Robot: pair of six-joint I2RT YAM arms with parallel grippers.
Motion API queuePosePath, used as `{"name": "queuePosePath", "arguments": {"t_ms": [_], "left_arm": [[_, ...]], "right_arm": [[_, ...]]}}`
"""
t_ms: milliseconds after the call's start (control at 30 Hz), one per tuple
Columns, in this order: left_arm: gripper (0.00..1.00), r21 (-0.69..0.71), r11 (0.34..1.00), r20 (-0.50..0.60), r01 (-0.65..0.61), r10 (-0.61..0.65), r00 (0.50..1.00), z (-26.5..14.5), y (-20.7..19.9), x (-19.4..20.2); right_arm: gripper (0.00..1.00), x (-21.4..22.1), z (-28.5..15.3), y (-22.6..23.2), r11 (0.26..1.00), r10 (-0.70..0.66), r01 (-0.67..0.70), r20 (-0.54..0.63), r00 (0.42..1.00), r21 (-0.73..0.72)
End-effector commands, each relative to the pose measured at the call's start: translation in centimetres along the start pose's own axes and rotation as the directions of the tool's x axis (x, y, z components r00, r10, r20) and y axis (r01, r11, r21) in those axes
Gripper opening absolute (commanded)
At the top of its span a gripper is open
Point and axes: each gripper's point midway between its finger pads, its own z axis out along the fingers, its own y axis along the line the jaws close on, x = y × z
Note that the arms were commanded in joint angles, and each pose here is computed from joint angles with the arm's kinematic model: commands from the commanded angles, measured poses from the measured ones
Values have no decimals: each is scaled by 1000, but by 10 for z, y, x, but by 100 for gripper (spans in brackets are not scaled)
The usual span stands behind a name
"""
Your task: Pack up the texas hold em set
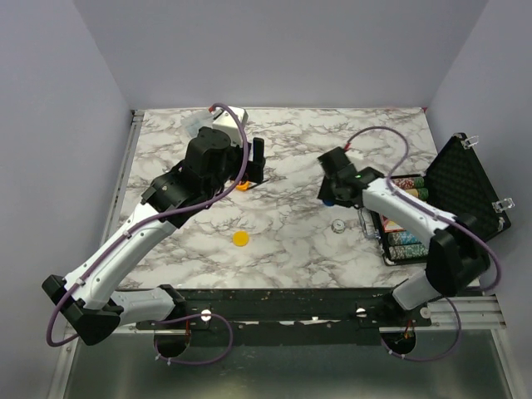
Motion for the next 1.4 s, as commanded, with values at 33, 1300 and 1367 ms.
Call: {"name": "queuePosePath", "arguments": {"t_ms": [33,1300,1367], "left_arm": [[98,21,999,-7,31,-31,999,3,-3,2],[98,68,995,-71,66,-62,996,16,-10,14],[98,71,995,-77,70,-64,995,17,-11,15]], "right_arm": [[1,-44,-18,-95,976,130,-151,136,982,156],[1,-26,-2,-321,553,431,-553,354,830,623],[1,-23,-1,-323,542,428,-550,355,831,635]]}}
